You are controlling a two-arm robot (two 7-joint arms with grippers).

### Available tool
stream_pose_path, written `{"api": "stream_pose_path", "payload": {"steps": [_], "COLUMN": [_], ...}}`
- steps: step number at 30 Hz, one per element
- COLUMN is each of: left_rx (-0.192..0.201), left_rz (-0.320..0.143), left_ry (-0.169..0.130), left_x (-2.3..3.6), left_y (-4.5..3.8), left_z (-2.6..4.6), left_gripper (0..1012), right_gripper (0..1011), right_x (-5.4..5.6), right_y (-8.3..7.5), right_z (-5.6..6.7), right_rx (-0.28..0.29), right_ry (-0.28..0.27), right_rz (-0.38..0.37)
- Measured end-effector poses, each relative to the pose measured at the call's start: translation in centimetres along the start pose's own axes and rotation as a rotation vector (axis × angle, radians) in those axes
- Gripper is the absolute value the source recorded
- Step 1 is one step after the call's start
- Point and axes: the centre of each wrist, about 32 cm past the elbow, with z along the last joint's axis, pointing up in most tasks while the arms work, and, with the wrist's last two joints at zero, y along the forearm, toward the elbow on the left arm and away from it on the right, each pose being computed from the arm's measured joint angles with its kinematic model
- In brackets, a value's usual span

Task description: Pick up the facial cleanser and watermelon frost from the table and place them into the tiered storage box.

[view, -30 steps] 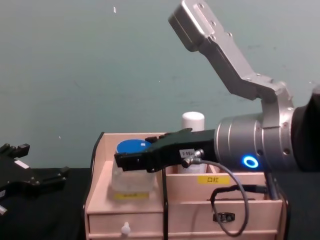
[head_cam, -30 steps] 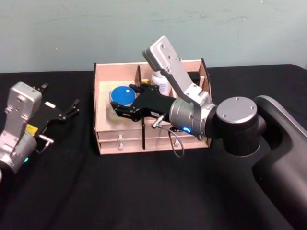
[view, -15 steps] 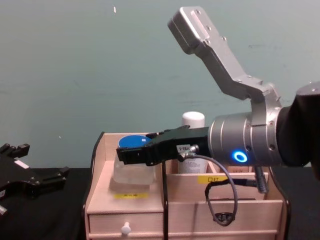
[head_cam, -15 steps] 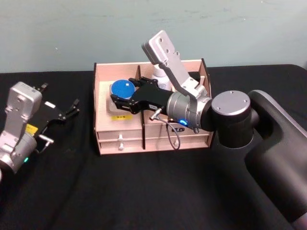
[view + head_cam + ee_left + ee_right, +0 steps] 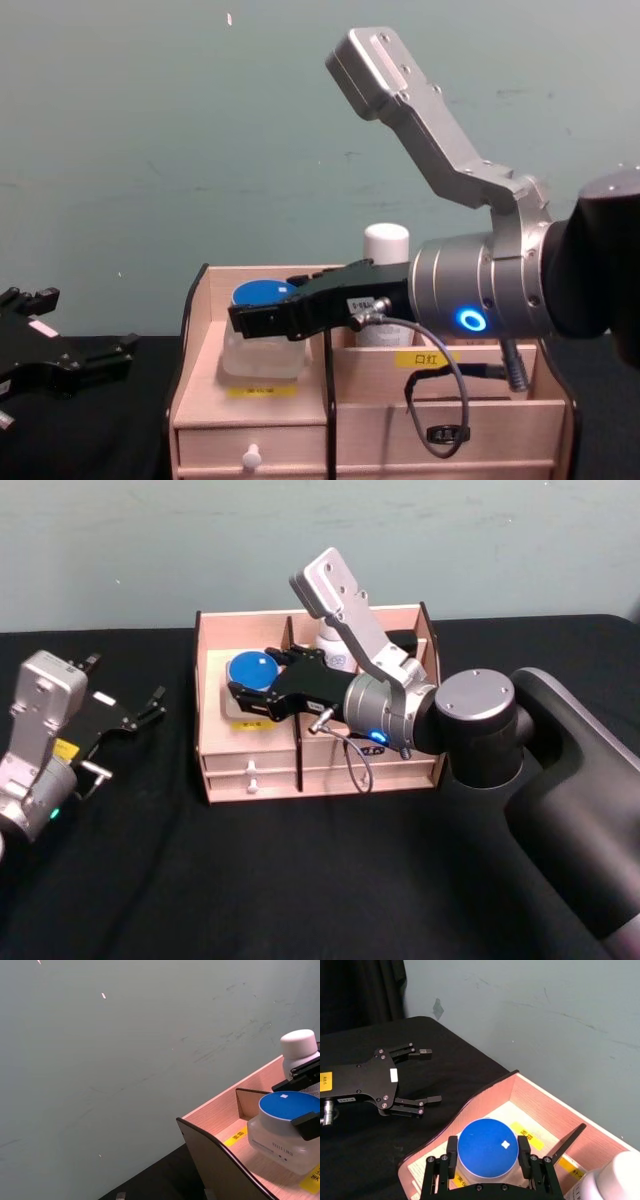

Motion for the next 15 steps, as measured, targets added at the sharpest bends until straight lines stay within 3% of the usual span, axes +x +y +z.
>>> {"api": "stream_pose_path", "payload": {"steps": [10, 15], "left_rx": [0.0, 0.0], "left_rz": [0.0, 0.0], "left_ry": [0.0, 0.0], "left_x": [0.0, 0.0], "left_y": [0.0, 0.0], "left_z": [0.0, 0.0], "left_gripper": [1010, 1010], "right_gripper": [983, 1003], "right_x": [0.01, 0.05], "right_y": [-0.04, -0.11], "right_z": [0.03, 0.03], "right_rx": [0.001, 0.008], "right_ry": [0.0, 0.0], "right_rz": [-0.001, -0.002]}}
